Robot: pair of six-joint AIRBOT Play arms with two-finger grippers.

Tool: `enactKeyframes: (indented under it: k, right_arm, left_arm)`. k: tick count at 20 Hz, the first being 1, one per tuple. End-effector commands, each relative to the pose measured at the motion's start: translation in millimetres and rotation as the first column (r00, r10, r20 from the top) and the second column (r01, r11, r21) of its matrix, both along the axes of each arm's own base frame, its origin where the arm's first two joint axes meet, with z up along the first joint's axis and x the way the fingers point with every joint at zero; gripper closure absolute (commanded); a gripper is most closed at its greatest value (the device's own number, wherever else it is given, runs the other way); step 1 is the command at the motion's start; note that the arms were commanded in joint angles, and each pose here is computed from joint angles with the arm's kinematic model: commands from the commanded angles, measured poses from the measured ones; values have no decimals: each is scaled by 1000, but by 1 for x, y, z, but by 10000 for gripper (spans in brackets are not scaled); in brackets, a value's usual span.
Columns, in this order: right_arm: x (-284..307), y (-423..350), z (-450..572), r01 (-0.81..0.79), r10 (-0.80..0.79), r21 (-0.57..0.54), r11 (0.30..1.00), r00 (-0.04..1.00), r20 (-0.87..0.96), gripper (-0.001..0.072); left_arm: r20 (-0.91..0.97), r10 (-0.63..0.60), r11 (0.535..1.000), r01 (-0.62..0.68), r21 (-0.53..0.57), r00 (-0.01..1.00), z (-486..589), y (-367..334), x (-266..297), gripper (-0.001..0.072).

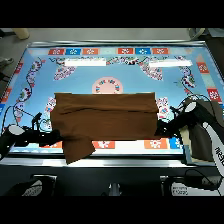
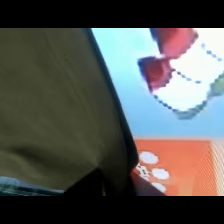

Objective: Fold the shirts.

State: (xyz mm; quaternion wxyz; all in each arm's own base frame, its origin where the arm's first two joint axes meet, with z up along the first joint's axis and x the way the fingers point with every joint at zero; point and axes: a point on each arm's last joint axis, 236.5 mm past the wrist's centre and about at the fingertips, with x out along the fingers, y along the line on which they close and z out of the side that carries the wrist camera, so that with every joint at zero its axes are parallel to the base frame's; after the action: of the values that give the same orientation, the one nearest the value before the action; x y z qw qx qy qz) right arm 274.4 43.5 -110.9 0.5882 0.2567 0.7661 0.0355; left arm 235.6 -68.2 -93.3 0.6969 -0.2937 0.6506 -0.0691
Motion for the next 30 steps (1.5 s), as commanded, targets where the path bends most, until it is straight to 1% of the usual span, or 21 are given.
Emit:
enactKeyframes:
  k: [1, 4, 6, 8, 10, 12, 15, 18, 20, 21, 22, 23, 24, 25, 27, 29, 30]
  right_arm:
    - [-2, 11, 1, -28, 28, 15, 1000, 1000, -2, 692]
    - [15, 16, 21, -94, 91, 38, 995, 993, 69, 696]
    - [52, 13, 54, -95, 90, 15, 995, 977, 193, 696]
    - [99, 4, 87, -73, 78, -28, 997, 938, 338, 696]
    - [144, -5, 107, -25, 49, -59, 998, 891, 451, 696]
    - [178, -10, 104, 9, 24, -64, 998, 868, 495, 696]
    - [207, -9, 74, 13, 19, -62, 998, 875, 483, 694]
    - [234, 0, 42, 26, 14, -72, 997, 864, 503, 693]
    - [238, -1, 25, 61, -14, -79, 995, 872, 489, 692]
    - [237, 0, 20, 60, -15, -78, 995, 876, 481, 675]
    - [237, 0, 19, 61, -17, -75, 995, 878, 478, 477]
    - [238, 1, 22, 62, -21, -69, 996, 876, 482, 202]
    - [235, 0, 29, 37, 6, -80, 996, 876, 482, 55]
    - [231, -4, 34, 7, 44, -106, 994, 880, 474, 14]
    - [221, -17, 30, 1, 62, -144, 990, 900, 431, 1]
    - [213, -6, 17, 7, 27, -88, 996, 924, 382, 2]
    - [210, 11, 13, 16, -12, -10, 1000, 937, 350, 22]
  left_arm:
    - [12, -5, 1000, 5, 0, 1000, 4, 0, 3, 682]
    - [100, -114, 993, 113, 18, 988, 40, 2, 25, 684]
    - [178, -164, 986, 154, 65, 970, 81, 10, 52, 686]
    - [285, -138, 988, 111, 110, 948, 120, 21, 90, 687]
    - [347, -123, 988, 82, 132, 930, 137, 30, 127, 687]
    - [330, -123, 988, 86, 126, 936, 129, 36, 161, 686]
    - [250, -116, 992, 98, 83, 961, 96, 34, 211, 684]
    - [201, -137, 990, 127, 59, 970, 70, 29, 246, 684]
    - [193, -102, 994, 94, 52, 976, 57, 32, 264, 684]
    - [169, -71, 997, 65, 40, 983, 48, 33, 267, 653]
    - [139, -52, 998, 49, 28, 989, 40, 32, 265, 445]
    - [111, -46, 999, 45, 17, 993, 35, 31, 261, 121]
    - [107, -64, 998, 62, 20, 992, 35, 31, 258, 44]
    - [115, -80, 997, 78, 22, 990, 40, 33, 256, 48]
    - [127, -101, 995, 99, 22, 987, 54, 32, 251, 49]
    - [153, -159, 987, 156, 29, 975, 73, 21, 244, 49]
    - [173, -185, 983, 181, 36, 967, 84, 13, 242, 49]
